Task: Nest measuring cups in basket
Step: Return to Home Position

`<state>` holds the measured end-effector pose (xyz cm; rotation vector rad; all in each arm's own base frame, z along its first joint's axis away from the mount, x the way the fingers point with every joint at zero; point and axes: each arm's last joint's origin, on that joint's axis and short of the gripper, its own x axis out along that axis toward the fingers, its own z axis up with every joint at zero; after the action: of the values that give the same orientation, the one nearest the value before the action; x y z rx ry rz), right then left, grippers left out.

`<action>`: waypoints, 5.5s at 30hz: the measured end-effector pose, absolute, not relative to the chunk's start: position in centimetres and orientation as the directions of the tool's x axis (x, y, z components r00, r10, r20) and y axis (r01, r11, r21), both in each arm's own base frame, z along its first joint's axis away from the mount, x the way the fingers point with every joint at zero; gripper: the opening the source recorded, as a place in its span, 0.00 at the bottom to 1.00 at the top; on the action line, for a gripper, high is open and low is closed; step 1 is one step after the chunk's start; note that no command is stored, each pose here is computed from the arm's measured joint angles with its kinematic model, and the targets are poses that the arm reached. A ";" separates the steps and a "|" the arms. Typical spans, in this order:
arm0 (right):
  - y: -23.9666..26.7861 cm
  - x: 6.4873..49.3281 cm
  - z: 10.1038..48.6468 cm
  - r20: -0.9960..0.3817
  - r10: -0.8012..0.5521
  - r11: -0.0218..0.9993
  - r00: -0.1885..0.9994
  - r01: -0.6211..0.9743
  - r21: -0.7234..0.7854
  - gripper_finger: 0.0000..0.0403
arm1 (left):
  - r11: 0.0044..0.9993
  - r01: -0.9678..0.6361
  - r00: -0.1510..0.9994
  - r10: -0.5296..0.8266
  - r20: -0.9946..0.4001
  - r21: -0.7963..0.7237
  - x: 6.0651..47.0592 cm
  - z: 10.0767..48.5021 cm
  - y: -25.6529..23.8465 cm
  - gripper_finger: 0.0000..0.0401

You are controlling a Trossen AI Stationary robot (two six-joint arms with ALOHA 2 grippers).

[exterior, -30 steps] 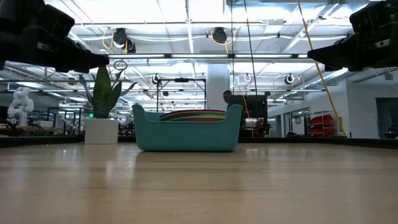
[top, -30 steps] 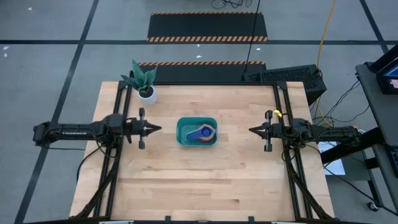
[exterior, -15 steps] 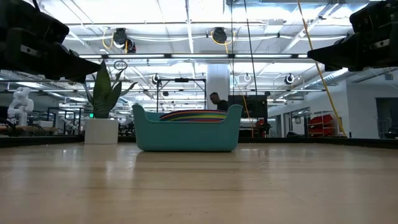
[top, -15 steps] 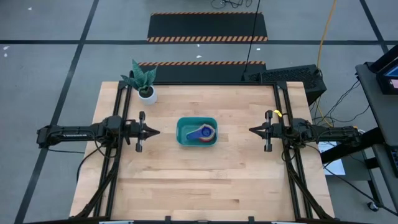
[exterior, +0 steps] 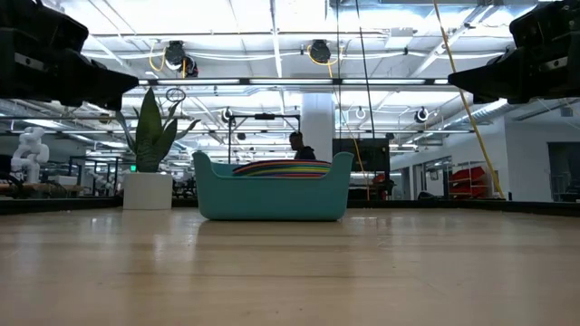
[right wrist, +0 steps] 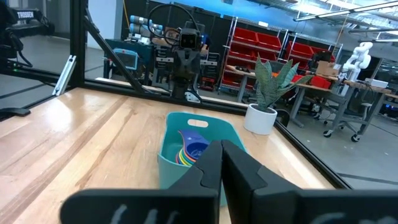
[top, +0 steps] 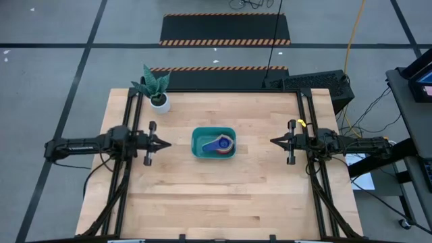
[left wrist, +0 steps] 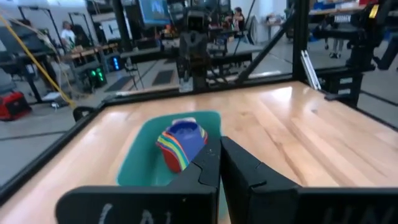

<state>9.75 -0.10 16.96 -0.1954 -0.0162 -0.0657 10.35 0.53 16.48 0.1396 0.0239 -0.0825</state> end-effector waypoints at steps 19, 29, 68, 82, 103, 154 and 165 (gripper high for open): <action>-0.1 9.8 17.0 0.022 -0.063 0.979 0.998 0.067 -0.193 0.00 | 0.990 0.103 0.994 -0.106 0.024 0.097 9.7 17.1 0.0 0.02; -0.1 9.8 17.0 0.022 -0.064 0.979 0.998 0.067 -0.194 0.00 | 0.969 0.175 0.980 -0.188 0.059 0.175 9.7 17.2 -0.8 0.02; -0.1 9.8 17.0 0.022 -0.064 0.979 0.998 0.067 -0.193 0.00 | 0.979 0.183 0.981 -0.187 0.045 0.087 9.7 17.1 -0.8 0.02; -0.1 9.8 17.0 0.022 -0.064 0.979 0.998 0.067 -0.193 0.00 | 0.979 0.182 0.981 -0.187 0.045 0.089 9.7 17.1 -0.8 0.02; -0.1 9.8 17.0 0.022 -0.064 0.979 0.998 0.067 -0.194 0.00 | 0.979 0.182 0.981 -0.187 0.045 0.087 9.7 17.1 -0.8 0.02; -0.1 9.8 16.9 0.022 -0.063 0.979 0.998 0.066 -0.193 0.00 | 0.979 0.182 0.981 -0.187 0.045 0.088 9.7 17.1 -0.8 0.02; -0.1 9.8 17.0 0.022 -0.064 0.979 0.998 0.067 -0.193 0.00 | 0.979 0.182 0.981 -0.187 0.045 0.088 9.7 17.1 -0.8 0.02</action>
<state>9.75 -0.10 16.96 -0.1952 -0.0161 -0.0656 9.67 -0.82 17.07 0.0833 -0.0536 -0.1861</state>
